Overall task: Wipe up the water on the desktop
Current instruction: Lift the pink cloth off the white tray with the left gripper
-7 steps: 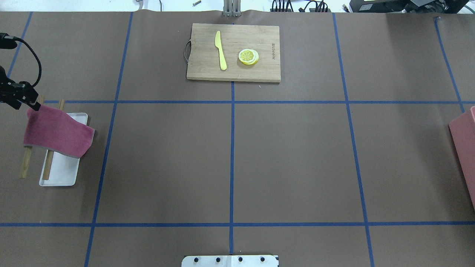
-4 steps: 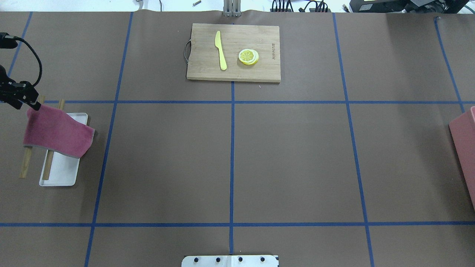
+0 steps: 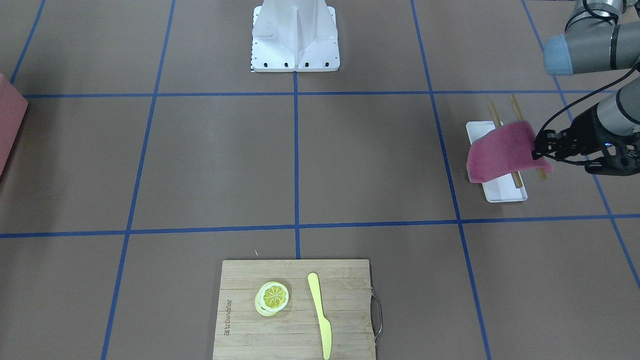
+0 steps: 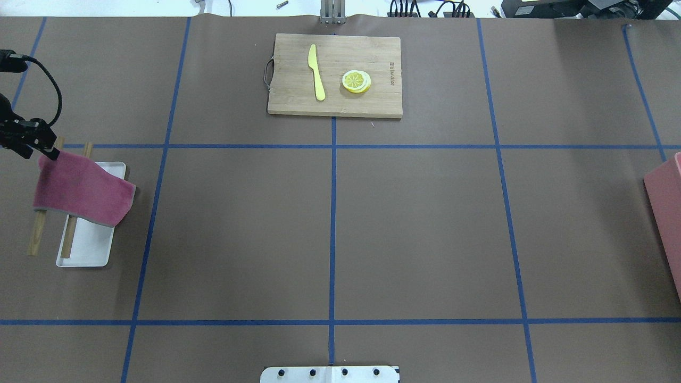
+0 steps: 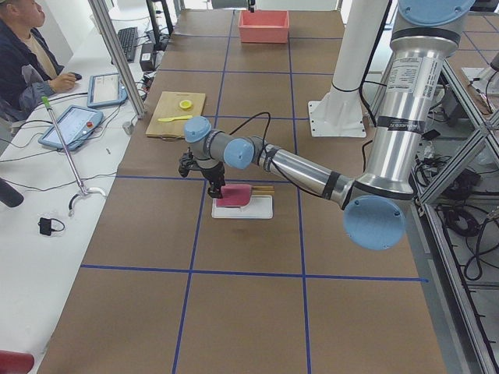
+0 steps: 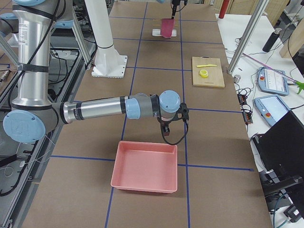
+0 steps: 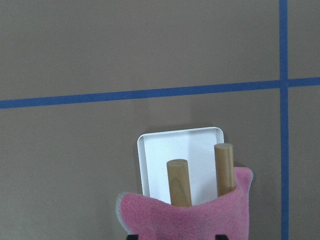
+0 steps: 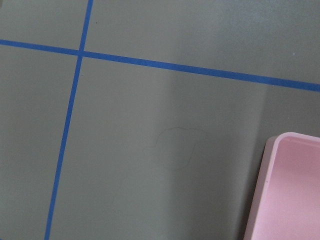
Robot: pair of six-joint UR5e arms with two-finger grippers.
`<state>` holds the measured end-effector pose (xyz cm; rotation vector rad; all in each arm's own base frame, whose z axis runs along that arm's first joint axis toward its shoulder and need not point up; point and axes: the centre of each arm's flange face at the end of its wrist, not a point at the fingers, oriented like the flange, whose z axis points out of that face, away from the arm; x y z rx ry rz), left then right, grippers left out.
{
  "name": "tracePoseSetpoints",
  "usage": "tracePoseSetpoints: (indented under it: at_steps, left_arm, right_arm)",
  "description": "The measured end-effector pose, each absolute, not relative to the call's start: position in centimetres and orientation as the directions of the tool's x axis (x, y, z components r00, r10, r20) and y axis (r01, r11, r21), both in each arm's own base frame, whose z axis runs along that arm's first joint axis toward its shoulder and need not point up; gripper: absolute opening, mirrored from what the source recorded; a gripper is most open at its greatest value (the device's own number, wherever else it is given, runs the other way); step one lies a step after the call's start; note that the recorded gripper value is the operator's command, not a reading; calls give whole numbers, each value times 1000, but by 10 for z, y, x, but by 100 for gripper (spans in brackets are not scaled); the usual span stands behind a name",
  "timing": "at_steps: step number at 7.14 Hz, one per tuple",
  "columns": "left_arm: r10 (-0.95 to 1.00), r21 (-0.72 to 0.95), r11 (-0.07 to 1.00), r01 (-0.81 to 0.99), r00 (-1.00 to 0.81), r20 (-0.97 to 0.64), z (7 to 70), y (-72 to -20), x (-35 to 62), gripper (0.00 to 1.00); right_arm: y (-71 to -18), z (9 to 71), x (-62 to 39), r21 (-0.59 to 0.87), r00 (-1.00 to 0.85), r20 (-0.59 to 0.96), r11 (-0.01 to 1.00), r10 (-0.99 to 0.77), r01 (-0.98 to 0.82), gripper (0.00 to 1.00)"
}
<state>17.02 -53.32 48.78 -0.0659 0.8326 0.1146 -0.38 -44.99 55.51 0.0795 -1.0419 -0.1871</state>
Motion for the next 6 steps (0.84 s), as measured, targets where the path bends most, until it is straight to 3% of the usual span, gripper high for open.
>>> tracePoseSetpoints:
  at_steps: [3, 6]
  left_arm:
    - [70, -16, 992, -122, 667, -742, 485, -537, 173, 51]
    - [64, -22, 993, -119, 668, -741, 486, -538, 174, 51]
  right_arm:
    - [-451, 554, -4, 157, 490, 850, 981, -195, 117, 100]
    - [-451, 553, -4, 158, 490, 850, 981, -194, 115, 100]
